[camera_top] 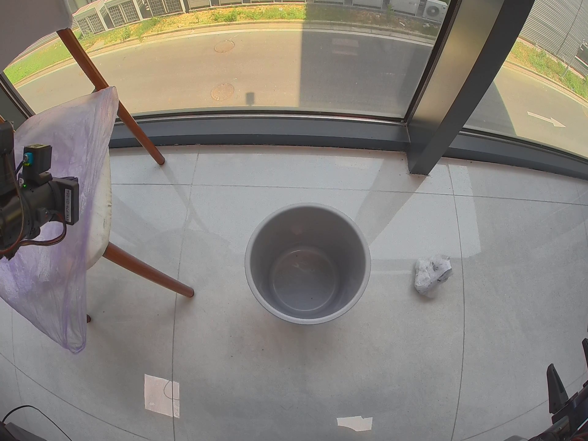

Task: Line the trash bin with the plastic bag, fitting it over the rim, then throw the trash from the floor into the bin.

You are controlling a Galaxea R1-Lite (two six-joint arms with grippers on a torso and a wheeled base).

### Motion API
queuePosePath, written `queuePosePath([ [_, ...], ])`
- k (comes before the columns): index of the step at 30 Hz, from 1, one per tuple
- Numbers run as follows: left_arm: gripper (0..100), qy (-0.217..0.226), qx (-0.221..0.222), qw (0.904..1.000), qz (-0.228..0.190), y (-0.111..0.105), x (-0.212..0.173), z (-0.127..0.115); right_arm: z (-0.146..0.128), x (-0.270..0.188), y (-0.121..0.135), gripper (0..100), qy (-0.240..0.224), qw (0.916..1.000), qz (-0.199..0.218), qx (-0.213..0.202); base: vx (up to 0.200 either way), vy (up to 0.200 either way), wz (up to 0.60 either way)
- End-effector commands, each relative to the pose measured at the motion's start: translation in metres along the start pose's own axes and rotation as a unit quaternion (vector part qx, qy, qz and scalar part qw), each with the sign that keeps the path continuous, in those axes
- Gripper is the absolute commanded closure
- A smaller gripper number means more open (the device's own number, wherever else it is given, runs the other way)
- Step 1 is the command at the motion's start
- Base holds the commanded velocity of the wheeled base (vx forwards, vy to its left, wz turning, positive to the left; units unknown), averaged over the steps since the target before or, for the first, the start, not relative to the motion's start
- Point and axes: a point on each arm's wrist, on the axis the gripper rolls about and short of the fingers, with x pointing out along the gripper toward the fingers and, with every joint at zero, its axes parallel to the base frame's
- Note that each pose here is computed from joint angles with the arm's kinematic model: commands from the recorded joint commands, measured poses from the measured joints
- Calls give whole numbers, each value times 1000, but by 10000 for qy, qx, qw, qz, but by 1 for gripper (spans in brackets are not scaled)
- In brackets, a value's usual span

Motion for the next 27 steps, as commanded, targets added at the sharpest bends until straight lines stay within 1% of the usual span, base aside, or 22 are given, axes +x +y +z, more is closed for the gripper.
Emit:
queuePosePath([
  [1, 100, 58, 3, 10000, -15, -3, 17, 4, -5, 0, 0, 0, 1, 10000, 19, -9, 0, 0, 0],
  [4, 100, -14, -114, 9999, 42, -2, 14, 6, -5, 0, 0, 0, 1, 10000, 19, -9, 0, 0, 0],
  [8, 100, -13, -143, 9999, 49, -2, 11, 5, -5, 0, 0, 0, 1, 10000, 19, -9, 0, 0, 0],
  [9, 0, -63, -168, 9998, 29, -2, 9, 5, -5, 0, 0, 0, 1, 10000, 19, -9, 0, 0, 0],
  [12, 0, -113, -178, 9998, -45, -4, 7, 6, -4, 0, 0, 0, -7, 10000, 18, -9, 0, 0, 0],
  [13, 0, -198, -161, 9993, -289, -11, 5, 10, -4, 0, 0, 0, -7, 10000, 18, -9, 0, 0, 0],
  [14, 0, -215, -153, 9989, -394, -14, 4, 10, -4, 0, 0, 0, -7, 10000, 18, -9, 0, 0, 0],
  [17, 0, -209, -147, 9981, -566, -19, 2, 8, -5, 0, 0, 0, 1, 10000, 19, -9, 0, 0, 0],
  [22, 0, 24, -56, 9985, -536, -22, 3, -6, -5, 0, 0, 0, 1, 10000, 19, -9, 0, 0, 0],
  [27, 0, 186, -64, 9996, -180, -20, 5, -10, -5, 0, 0, 0, 1, 10000, 19, -9, 0, 0, 0],
])
